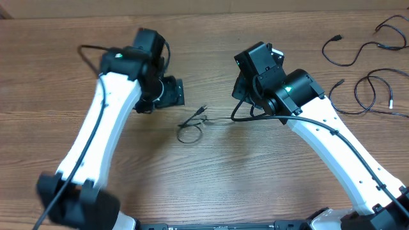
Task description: Untangle cables
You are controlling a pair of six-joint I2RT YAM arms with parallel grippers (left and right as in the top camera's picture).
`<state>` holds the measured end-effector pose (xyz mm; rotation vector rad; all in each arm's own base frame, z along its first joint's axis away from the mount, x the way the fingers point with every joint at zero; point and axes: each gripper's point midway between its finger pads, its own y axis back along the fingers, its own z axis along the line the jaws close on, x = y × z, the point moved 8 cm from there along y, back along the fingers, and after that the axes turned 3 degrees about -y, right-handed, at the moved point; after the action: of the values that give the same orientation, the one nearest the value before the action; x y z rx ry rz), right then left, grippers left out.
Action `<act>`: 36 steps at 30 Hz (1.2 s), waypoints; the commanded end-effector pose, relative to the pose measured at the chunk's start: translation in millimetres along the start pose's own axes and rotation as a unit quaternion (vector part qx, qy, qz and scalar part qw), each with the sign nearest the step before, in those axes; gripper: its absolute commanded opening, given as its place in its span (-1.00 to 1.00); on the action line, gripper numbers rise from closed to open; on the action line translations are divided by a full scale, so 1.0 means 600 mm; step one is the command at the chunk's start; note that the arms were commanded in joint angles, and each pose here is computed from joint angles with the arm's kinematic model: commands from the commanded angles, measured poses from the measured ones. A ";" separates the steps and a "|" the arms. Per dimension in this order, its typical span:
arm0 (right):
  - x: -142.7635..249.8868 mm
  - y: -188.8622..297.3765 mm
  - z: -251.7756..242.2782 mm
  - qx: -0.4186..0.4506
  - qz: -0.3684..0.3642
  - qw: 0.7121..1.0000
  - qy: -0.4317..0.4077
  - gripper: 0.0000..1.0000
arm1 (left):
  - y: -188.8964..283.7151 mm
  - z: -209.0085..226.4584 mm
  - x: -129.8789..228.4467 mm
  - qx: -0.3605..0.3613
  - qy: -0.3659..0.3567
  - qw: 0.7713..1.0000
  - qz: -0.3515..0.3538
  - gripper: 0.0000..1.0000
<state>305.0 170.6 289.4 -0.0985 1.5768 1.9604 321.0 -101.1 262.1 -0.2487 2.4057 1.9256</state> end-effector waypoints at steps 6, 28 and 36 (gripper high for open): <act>-0.006 0.005 0.002 -0.005 -0.008 1.000 -0.008 -0.64 | 0.119 -0.012 0.029 0.048 -0.029 0.993 -0.103 0.51; 0.005 0.005 0.011 -0.034 0.025 0.999 0.002 0.42 | -0.157 0.009 0.039 -0.003 0.020 0.982 0.187 0.75; 0.004 0.005 0.011 -0.034 0.024 0.999 0.002 0.43 | -0.223 0.004 0.035 -0.013 0.066 0.973 0.220 0.73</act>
<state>302.7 177.8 289.2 -0.0777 1.5408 2.0504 322.9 -124.2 143.5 0.1604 2.6387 2.1463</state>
